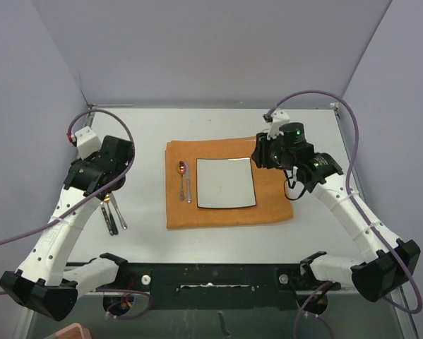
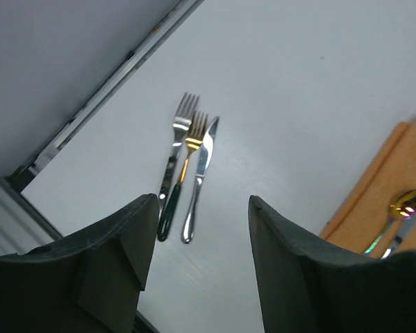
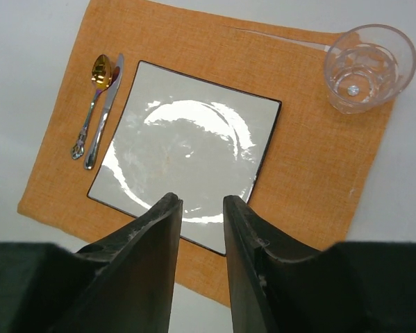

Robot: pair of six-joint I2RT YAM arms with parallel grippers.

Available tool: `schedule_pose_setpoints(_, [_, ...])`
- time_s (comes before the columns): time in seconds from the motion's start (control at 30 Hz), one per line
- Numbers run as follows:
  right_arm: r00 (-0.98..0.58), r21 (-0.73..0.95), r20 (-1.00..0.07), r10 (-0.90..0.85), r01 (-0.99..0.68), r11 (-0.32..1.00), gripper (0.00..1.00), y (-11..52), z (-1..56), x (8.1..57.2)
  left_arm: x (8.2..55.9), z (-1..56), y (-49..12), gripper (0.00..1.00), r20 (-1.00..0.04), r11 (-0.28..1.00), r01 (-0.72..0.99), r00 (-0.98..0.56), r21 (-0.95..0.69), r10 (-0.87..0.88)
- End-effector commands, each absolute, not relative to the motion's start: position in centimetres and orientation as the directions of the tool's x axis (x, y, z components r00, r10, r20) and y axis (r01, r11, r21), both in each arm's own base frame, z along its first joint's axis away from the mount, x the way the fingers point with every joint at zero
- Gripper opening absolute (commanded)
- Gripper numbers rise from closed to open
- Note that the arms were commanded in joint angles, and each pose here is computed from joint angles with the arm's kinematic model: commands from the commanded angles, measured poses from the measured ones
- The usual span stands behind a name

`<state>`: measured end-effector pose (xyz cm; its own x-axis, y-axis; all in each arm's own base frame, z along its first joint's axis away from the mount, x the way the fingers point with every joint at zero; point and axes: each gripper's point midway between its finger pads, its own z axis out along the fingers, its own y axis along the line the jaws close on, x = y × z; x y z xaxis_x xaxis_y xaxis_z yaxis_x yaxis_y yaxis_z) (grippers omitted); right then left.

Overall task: Set the dinner table for one person
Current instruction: Move the utensils to the center of the board.

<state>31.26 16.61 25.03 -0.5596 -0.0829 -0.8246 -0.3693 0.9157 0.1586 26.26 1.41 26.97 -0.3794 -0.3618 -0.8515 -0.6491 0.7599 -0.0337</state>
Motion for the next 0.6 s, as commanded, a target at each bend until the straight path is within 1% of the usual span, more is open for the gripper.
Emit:
schedule_pose_setpoints(0.0, [-0.544, 0.209, -0.836, -0.073, -0.439, 0.874, 0.31, 19.4, 27.2, 31.8, 21.2, 23.0, 3.8, 0.52, -0.756, 0.665, -0.742, -0.481, 0.081, -0.445])
schedule_pose_setpoints(0.17, [-0.542, 0.206, -0.834, -0.105, -0.481, 0.852, 0.31, 21.1, 27.2, 31.0, 17.9, 19.8, 3.3, 0.51, -0.646, 0.624, -0.775, -0.526, 0.096, -0.554])
schedule_pose_setpoints(0.27, [-0.535, 0.193, -0.836, -0.121, -0.493, 0.849, 0.31, 21.3, 27.5, 30.5, 17.2, 17.8, 3.0, 0.51, -0.590, 0.607, -0.790, -0.531, 0.085, -0.609])
schedule_pose_setpoints(0.4, [-0.524, 0.185, -0.843, -0.120, -0.491, 0.851, 0.31, 20.9, 27.9, 29.9, 17.7, 15.5, 1.7, 0.51, -0.496, 0.598, -0.800, -0.539, 0.049, -0.681])
schedule_pose_setpoints(0.5, [-0.522, 0.179, -0.844, -0.124, -0.492, 0.852, 0.31, 20.7, 28.1, 29.5, 18.5, 13.2, 1.1, 0.51, -0.405, 0.577, -0.816, -0.538, 0.030, -0.740])
schedule_pose_setpoints(0.57, [-0.519, 0.176, -0.846, -0.123, -0.490, 0.854, 0.31, 20.5, 28.4, 29.2, 19.7, 12.0, 1.5, 0.51, -0.377, 0.553, -0.833, -0.514, 0.004, -0.771])
